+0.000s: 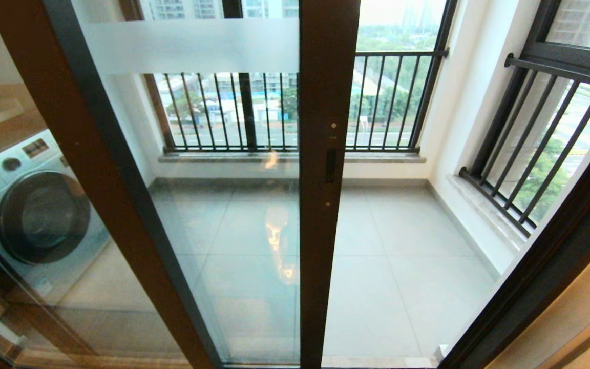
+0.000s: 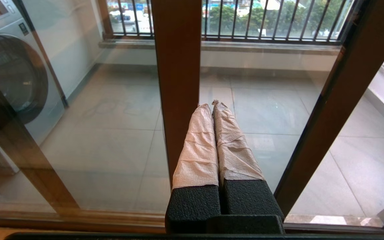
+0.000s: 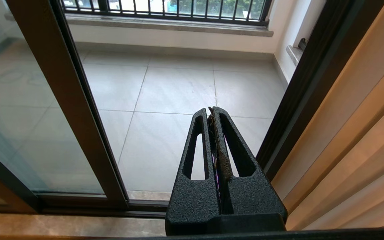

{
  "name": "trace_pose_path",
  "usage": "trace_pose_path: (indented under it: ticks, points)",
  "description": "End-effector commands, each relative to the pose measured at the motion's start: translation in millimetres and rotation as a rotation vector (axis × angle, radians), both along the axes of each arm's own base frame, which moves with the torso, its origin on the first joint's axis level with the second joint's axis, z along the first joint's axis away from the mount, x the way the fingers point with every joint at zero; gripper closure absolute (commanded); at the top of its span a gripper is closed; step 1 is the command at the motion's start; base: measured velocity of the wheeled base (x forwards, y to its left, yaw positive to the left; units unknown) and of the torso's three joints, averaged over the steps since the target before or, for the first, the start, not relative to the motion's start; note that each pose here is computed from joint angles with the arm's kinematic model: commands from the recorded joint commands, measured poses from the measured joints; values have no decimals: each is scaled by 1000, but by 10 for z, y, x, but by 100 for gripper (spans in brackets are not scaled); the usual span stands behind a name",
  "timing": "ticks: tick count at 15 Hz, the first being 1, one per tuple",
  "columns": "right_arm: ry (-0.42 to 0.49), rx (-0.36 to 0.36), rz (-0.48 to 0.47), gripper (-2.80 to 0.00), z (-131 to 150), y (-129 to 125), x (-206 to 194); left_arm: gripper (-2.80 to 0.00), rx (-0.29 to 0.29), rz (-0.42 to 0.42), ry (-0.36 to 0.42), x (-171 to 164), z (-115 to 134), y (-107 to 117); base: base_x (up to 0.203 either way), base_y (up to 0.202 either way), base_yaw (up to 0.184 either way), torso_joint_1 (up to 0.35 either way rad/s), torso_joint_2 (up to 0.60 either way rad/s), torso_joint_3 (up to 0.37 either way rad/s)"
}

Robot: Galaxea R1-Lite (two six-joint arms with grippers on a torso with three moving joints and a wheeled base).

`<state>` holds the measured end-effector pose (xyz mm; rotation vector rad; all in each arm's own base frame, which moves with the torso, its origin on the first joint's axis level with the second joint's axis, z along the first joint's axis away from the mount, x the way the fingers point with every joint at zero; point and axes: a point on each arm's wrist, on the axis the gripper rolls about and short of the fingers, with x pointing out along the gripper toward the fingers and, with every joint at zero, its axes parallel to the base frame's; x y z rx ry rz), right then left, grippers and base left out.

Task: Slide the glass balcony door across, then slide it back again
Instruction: Open the slid door

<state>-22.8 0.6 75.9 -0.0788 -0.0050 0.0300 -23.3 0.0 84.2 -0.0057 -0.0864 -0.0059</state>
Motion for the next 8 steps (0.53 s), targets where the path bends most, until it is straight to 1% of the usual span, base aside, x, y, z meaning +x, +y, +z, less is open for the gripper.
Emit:
trace_pose_path:
  ticks: [1,3,5,6,7,8]
  points:
    - [1,13,-3,0,-1,0,0,0,2,0,34,28,-93,0,0,0,0,0,0,0]
    - [0,14,-2,0,0,0,0,0,5,1,36,28,-94,0,0,0,0,0,0,0]
    - [1,14,-1,0,-1,0,0,0,77,2,38,28,-98,-1,0,0,0,0,0,0]
    - [0,16,-1,0,0,0,0,0,104,-14,26,26,-83,-5,0,0,0,0,0,0]
    - [0,16,-2,0,0,0,0,0,145,-58,-18,16,-27,-17,0,0,0,0,0,0]
    - [0,14,-2,0,0,0,0,0,169,-101,-57,-8,87,-27,0,0,0,0,0,0]
